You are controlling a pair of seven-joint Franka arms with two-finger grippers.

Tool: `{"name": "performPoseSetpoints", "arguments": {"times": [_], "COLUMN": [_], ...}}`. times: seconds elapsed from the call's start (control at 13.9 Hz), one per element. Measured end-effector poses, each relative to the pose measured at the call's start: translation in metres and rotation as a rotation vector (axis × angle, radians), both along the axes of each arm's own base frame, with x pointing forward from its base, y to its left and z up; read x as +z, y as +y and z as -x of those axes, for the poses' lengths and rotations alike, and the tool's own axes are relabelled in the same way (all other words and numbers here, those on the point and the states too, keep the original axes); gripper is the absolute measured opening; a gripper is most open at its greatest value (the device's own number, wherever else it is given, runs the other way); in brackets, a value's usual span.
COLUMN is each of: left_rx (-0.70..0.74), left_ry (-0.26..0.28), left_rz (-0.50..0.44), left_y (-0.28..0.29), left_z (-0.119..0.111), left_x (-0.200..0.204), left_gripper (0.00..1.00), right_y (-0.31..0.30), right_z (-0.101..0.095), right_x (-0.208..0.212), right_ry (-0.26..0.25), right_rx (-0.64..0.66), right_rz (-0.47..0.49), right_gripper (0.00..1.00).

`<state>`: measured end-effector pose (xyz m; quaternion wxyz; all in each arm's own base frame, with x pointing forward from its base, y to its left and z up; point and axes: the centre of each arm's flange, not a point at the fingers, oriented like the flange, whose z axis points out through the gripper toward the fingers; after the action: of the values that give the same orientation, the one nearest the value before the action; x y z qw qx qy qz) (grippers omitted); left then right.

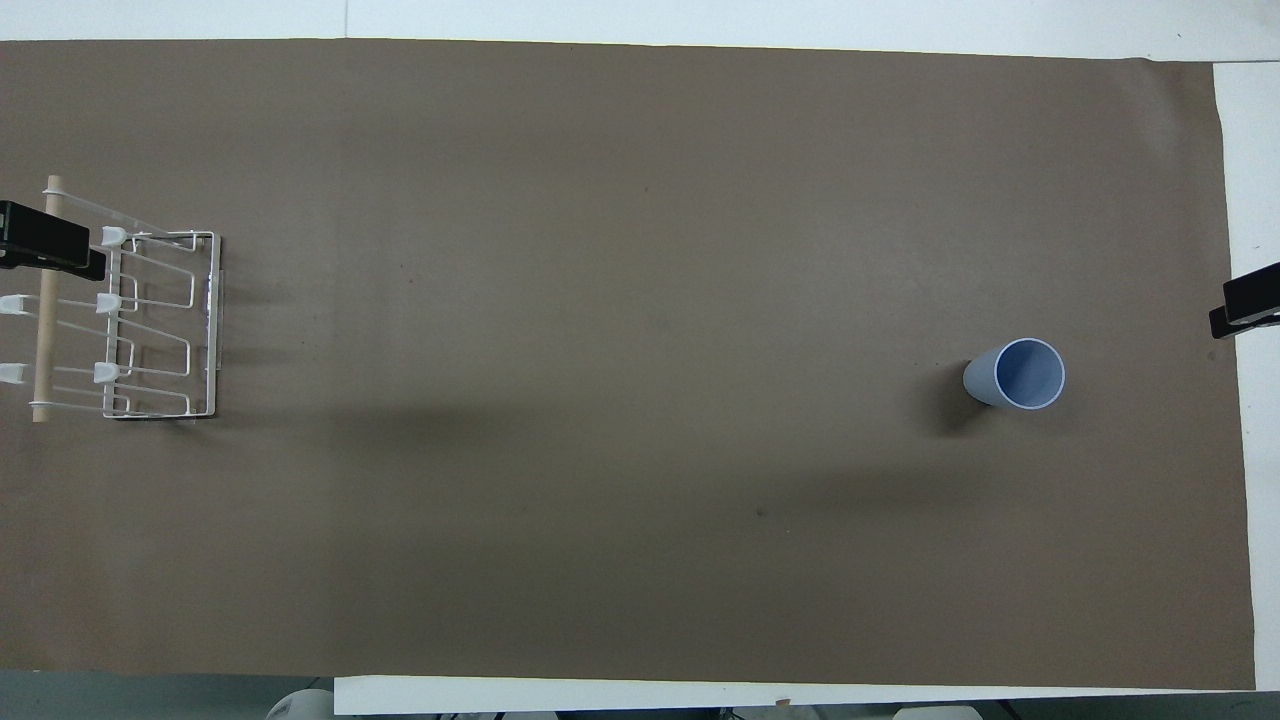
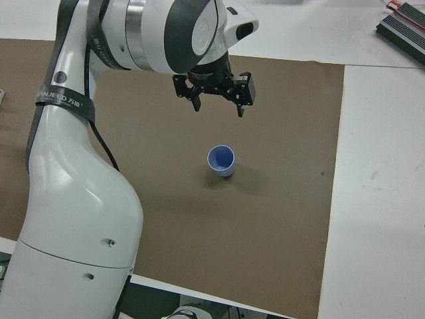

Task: Hang cup on cup holder
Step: 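Move the right gripper toward the light blue cup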

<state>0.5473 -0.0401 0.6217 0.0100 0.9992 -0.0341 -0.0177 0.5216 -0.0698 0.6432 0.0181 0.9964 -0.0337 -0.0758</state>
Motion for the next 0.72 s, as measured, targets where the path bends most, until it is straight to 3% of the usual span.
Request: {"name": "performPoseSetpoints", "arguments": {"times": [0.29,0.43,0.72], "left_rx": [-0.001,-0.001,0.0], "left_ry": [-0.011,-0.013,-0.018], "left_rz": [0.001,0.001,0.001], "left_y": [-0.001,-0.001,-0.001], "left_z": [0.002,0.003,0.002], "left_x": [0.005,0.006,0.007], "left_gripper": [1.0,1.0,1.0], "right_y": [0.0,-0.001,-0.005], "right_z": [-0.001,-0.006,-0.018], "right_x": [0.0,-0.003,-0.069], "right_ry": [-0.008,-0.041,-0.099], "right_rx": [0.0,0.016,0.055], "right_rz": [0.001,0.003,-0.002], "right_gripper": [1.0,1.0,1.0]}}
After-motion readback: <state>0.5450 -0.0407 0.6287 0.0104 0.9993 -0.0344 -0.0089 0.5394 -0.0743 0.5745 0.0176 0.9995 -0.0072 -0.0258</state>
